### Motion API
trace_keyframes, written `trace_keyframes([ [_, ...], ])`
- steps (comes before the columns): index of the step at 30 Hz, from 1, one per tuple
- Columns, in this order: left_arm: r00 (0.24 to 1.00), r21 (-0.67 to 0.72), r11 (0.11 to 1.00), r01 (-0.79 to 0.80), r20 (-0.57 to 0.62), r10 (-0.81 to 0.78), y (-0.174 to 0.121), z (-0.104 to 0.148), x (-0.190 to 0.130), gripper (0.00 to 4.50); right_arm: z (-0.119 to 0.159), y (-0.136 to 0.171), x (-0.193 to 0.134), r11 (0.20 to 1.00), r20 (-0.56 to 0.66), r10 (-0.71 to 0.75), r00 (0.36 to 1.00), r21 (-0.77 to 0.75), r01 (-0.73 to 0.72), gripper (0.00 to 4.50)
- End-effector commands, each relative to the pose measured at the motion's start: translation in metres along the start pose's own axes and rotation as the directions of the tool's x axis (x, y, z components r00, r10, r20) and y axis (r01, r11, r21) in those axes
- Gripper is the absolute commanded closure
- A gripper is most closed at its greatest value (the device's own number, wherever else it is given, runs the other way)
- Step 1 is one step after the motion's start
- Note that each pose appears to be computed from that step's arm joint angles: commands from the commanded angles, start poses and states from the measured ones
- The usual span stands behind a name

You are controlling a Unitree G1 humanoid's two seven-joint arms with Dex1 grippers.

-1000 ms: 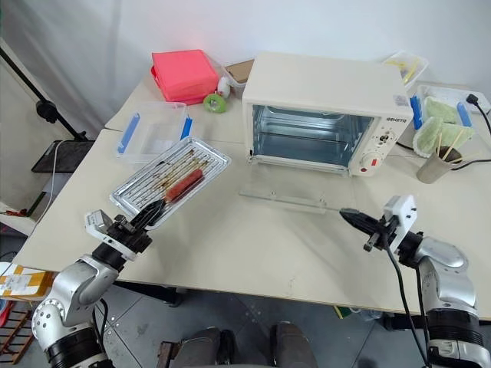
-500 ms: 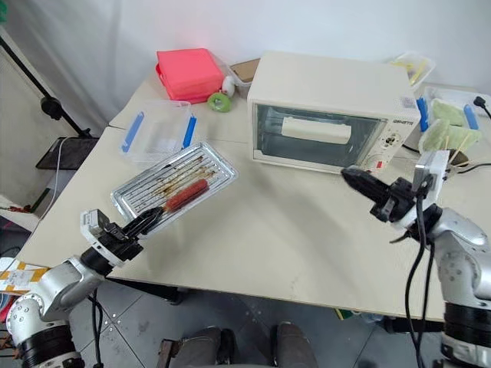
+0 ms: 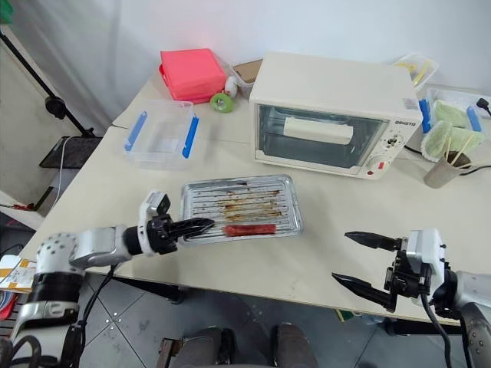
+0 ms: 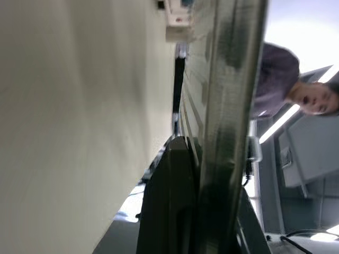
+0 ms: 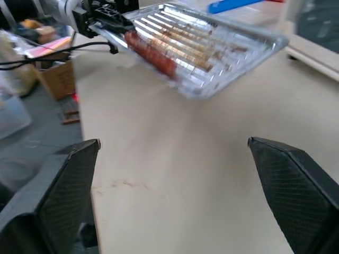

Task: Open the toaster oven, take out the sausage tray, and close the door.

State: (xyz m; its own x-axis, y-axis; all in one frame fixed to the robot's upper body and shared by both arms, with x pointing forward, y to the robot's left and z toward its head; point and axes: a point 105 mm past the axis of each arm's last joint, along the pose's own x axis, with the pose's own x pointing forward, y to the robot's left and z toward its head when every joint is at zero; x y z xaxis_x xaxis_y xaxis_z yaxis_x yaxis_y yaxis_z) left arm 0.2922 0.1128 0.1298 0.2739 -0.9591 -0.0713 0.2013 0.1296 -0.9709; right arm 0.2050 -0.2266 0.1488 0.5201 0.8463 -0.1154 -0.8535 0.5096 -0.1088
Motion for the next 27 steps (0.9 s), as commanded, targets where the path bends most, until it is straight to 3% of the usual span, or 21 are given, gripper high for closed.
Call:
trace_keyframes([
  [1, 0.998, 0.014, 1.000, 0.011, -0.064, -0.010, -0.003, 0.007, 0.023, 4.50, 0.010, 0.000, -0.011, 0.998, 0.018, -0.049, 0.999, -0.049, 0.050, 0.02],
  [11, 0.974, 0.042, 0.999, 0.026, -0.225, -0.016, -0.008, 0.006, 0.084, 4.50, 0.006, -0.002, -0.034, 0.982, -0.006, -0.182, 0.983, -0.055, 0.181, 0.02],
  [22, 0.958, 0.080, 0.995, -0.064, -0.275, 0.083, 0.010, -0.003, 0.092, 4.50, 0.000, 0.005, -0.037, 0.975, -0.015, -0.216, 0.976, -0.050, 0.215, 0.02],
  [25, 0.965, 0.104, 0.992, -0.069, -0.247, 0.093, 0.012, 0.001, 0.089, 3.88, -0.001, 0.004, -0.036, 0.975, -0.014, -0.216, 0.976, -0.051, 0.215, 0.00],
  [27, 0.967, 0.114, 0.991, -0.068, -0.237, 0.094, 0.012, 0.003, 0.087, 3.23, -0.002, 0.004, -0.036, 0.975, -0.014, -0.216, 0.976, -0.052, 0.215, 0.00],
])
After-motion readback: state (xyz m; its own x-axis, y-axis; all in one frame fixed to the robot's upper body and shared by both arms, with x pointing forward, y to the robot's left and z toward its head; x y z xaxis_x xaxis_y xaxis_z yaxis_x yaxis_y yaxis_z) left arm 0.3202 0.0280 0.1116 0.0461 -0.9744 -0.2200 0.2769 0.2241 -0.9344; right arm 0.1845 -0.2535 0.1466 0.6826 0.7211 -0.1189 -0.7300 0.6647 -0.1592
